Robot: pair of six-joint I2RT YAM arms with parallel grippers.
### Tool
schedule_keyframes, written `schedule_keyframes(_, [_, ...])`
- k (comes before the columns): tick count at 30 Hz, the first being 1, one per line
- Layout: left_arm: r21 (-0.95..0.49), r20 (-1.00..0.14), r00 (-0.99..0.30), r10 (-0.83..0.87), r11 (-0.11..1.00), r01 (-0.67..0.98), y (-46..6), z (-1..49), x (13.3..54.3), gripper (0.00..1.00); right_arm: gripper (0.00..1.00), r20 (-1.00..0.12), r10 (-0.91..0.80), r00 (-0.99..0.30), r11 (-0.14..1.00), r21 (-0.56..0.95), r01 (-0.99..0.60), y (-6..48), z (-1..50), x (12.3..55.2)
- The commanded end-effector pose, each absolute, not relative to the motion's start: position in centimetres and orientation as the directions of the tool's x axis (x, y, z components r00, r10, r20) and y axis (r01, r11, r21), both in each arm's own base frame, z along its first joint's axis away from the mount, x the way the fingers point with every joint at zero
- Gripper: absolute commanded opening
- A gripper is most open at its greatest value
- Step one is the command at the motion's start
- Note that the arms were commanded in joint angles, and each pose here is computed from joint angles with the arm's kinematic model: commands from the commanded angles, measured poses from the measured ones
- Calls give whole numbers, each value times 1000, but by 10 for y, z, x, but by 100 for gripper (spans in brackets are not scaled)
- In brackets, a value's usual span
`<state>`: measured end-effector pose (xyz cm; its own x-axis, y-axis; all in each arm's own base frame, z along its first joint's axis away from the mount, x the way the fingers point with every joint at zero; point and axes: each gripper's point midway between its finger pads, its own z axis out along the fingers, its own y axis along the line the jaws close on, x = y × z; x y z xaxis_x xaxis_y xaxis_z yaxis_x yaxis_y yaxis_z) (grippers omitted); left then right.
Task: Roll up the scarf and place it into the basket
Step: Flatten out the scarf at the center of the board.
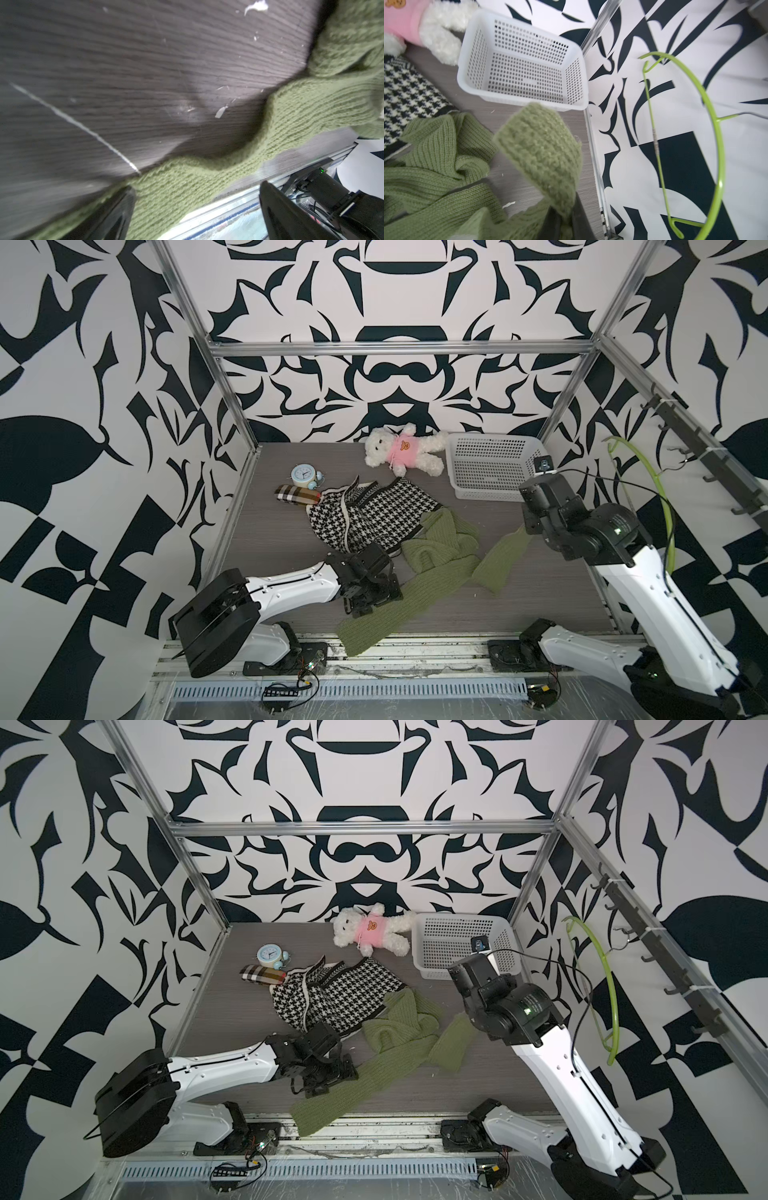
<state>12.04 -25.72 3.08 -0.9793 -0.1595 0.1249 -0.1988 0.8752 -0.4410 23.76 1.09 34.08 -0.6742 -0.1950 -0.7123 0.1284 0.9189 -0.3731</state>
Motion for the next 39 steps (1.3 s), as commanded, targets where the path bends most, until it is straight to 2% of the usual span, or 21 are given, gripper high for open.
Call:
schedule_keyframes(1, [-270, 115, -972, -205, 935, -229, -214, -11, 125, 99, 12, -748, -221, -626, 924, -367, 112, 13, 361, 241])
schedule_keyframes(6, [-237, 5, -969, -246, 941, -240, -189, 2, 184, 99, 13, -728, -242, -642, 961, -271, -55, 49, 340, 248])
schedule_keyframes(10, [-181, -97, -968, -232, 960, -212, -175, 25, 238, 99, 13, -695, -231, -681, 968, -94, -232, 92, 309, 241])
schedule_keyframes(15, [-209, -135, -959, -251, 953, -220, -165, 50, 271, 99, 14, -637, -241, -732, 855, 218, -471, 153, 278, 205])
schedule_keyframes(17, [-248, -154, -955, -253, 946, -210, -165, 63, 277, 99, 15, -588, -249, -770, 786, 341, -515, 174, 258, 184])
schedule_keyframes(19, [-286, -153, -962, -226, 942, -176, -171, 73, 278, 99, 15, -552, -258, -793, 754, 398, -523, 186, 238, 170])
schedule_keyframes(24, [-379, -46, -993, -112, 921, -86, -194, 86, 251, 99, 14, -558, -299, -774, 727, 392, -564, 204, 223, 146])
schedule_keyframes(30, [-402, 47, -987, -157, 901, -162, -190, 70, 210, 99, 12, -572, -298, -764, 766, 334, -549, 194, 233, 149])
schedule_keyframes(35, [-429, 128, -977, -168, 879, -207, -193, 42, 191, 99, 10, -597, -229, -768, 890, 191, -414, 157, 257, 168])
schedule_keyframes(39, [-419, 210, -960, -184, 870, -259, -196, 11, 179, 99, 10, -683, -144, -716, 987, -47, -153, 85, 307, 187])
